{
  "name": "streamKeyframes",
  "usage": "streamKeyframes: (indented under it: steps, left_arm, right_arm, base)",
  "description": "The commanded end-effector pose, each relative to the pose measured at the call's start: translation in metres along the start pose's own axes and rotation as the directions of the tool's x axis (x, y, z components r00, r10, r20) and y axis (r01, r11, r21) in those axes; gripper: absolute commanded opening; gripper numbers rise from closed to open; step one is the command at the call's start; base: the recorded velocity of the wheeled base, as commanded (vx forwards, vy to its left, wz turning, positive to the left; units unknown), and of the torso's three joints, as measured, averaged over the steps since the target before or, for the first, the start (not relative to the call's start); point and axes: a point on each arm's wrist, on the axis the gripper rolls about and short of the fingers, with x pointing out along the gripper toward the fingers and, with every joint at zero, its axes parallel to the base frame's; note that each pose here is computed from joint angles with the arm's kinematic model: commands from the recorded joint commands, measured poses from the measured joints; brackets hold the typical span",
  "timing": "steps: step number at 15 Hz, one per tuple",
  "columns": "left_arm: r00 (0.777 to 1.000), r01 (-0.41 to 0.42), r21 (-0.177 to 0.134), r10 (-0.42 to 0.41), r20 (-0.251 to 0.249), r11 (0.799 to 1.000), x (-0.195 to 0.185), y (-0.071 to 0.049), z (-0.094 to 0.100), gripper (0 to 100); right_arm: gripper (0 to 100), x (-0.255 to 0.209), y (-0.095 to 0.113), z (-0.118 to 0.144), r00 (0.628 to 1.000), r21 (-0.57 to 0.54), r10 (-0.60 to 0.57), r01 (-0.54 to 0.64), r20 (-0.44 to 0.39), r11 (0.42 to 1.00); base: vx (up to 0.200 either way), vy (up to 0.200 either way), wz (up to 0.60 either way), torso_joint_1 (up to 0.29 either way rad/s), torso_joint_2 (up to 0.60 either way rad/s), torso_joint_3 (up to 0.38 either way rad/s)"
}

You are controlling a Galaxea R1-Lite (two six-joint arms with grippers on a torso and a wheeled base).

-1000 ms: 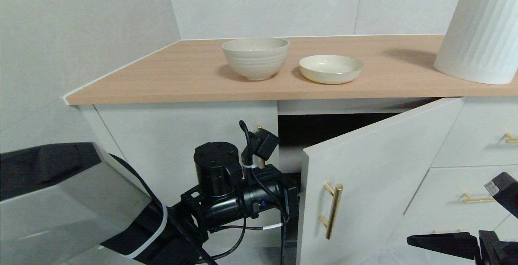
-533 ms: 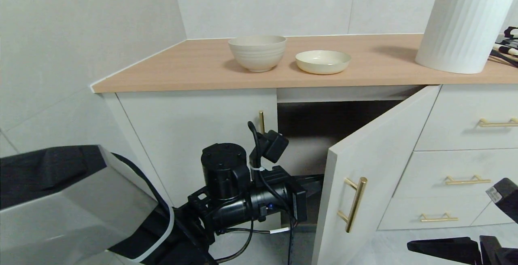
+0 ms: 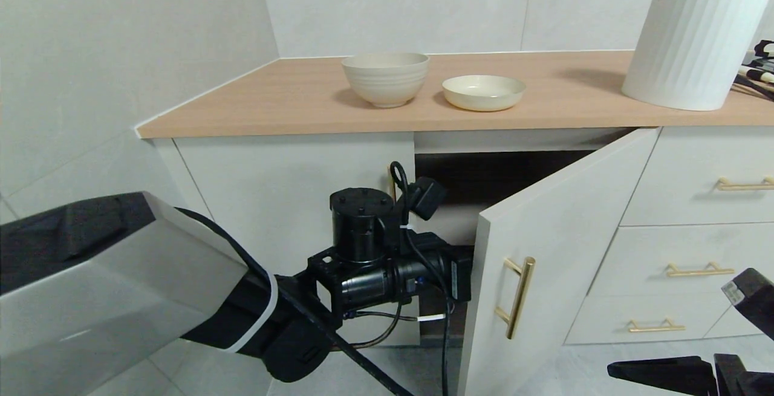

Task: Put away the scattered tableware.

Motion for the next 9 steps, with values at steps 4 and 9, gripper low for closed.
streamKeyframes:
  steps: [4, 9]
  left_arm:
    - [1.000, 0.011, 0.013, -0.011, 0.016, 1.000, 0.011, -0.010, 0.005, 0]
    - [1.000, -0.004, 0.009, 0.004, 0.009, 1.000, 0.031, -0.008, 0.009, 0]
  right_arm:
    - [100, 0.000, 0.000, -0.001, 1.000, -0.002, 0.001, -0.001, 0.001, 1.000]
    - [100, -0.006, 0.002, 0.001, 1.000, -0.010, 0.006, -0.005, 0.027, 1.000]
  base:
    - [-0.150, 0.000, 0.00, 0.007, 0.00, 0.003]
    - [0.000, 0.000, 0.00, 0.000, 0.00, 0.000]
